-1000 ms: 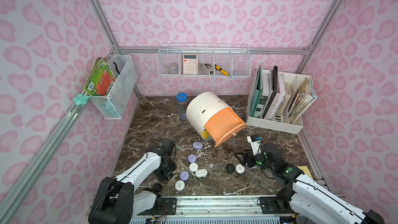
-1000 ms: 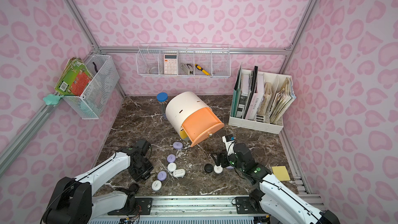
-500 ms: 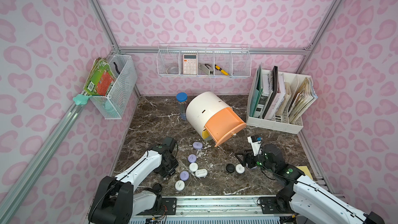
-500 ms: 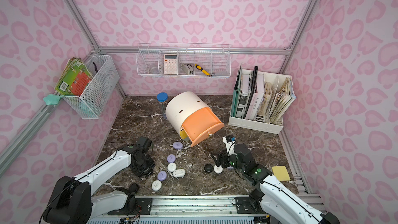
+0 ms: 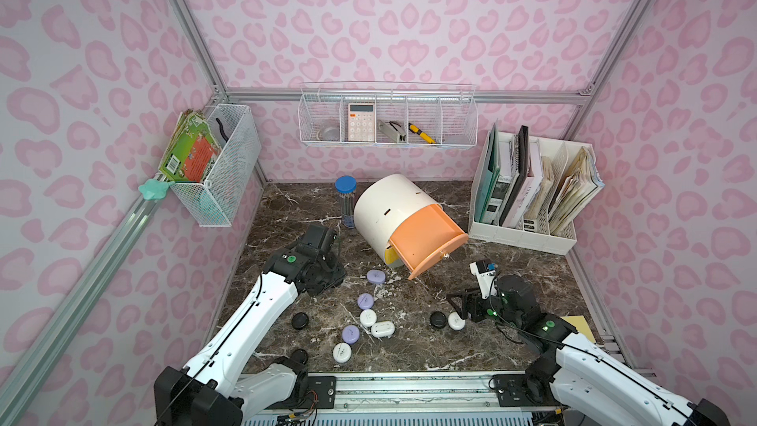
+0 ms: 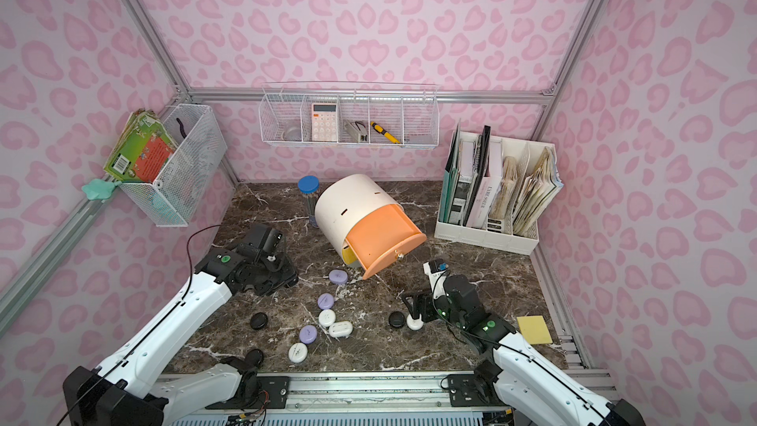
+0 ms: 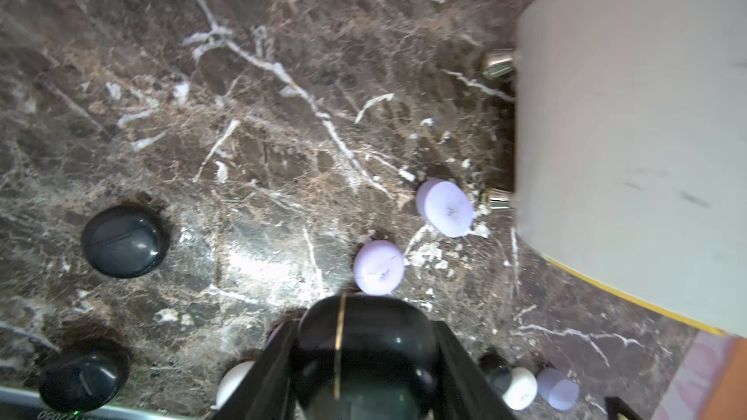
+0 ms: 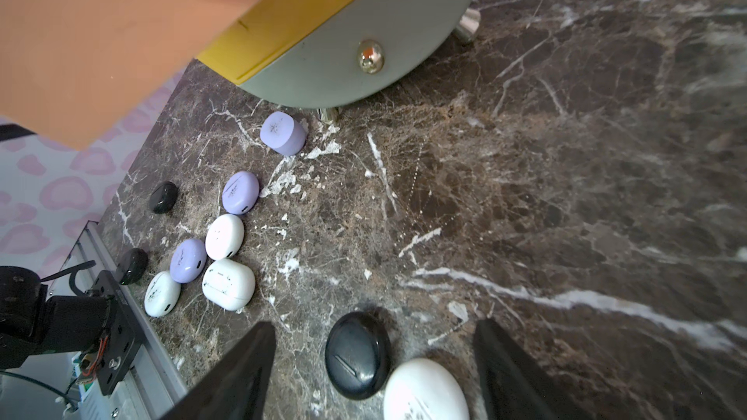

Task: Put the bluetooth earphones in the drawer according to color
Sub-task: Pick up the Bluetooth earphone from the center of the board, then place the bluetooth earphone in the drawer.

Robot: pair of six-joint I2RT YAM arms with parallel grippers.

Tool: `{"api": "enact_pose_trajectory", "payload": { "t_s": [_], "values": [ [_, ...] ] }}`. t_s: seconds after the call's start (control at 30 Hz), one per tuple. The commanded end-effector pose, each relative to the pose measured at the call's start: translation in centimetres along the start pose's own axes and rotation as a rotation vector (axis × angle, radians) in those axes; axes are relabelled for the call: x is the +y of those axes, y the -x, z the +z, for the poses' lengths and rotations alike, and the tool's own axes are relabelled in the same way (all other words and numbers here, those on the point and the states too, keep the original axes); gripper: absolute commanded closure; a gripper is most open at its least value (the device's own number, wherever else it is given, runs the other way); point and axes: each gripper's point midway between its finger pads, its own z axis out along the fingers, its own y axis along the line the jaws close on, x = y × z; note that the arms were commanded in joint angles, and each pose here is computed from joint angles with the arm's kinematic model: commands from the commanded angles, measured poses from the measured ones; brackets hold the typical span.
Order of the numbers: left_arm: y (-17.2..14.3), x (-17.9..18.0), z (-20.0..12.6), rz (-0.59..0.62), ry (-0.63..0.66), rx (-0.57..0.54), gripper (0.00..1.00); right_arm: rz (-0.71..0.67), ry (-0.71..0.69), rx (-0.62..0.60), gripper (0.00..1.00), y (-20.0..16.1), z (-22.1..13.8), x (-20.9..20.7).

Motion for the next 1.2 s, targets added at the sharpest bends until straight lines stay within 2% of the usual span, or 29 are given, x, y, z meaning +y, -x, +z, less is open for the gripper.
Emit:
{"api": "enact_pose_trajectory", "payload": {
  "t_s": [0.0, 0.17, 0.37, 0.57, 0.9, 1.17],
  "values": [
    [0.5, -2.5, -1.0, 0.063, -0.05, -0.006, 0.66, -0.019, 0.03, 0.017, 0.22, -0.6, 0.2, 0.8],
    [1.6, -7.5, -1.7, 0.136, -0.129, -0.014, 0.66, -0.074, 0.061, 0.062, 0.25, -2.5, 0.9, 2.8],
    [1.7, -13.4, -1.8, 0.234, -0.208, -0.008, 0.67, -0.064, 0.089, 0.104, 0.27, -5.2, 2.2, 4.4],
    [1.4, -18.0, -1.7, 0.303, -0.284, 0.007, 0.68, -0.037, 0.016, 0.153, 0.26, -7.5, 2.9, 3.0],
    [-0.4, -20.9, -1.2, 0.365, -0.326, 0.03, 0.68, 0.064, -0.146, 0.167, 0.24, -8.6, 3.3, -1.6],
    [-1.2, -21.7, -1.2, 0.385, -0.344, 0.038, 0.67, -0.009, -0.07, 0.157, 0.25, -7.5, 3.7, 0.0]
  ]
}}
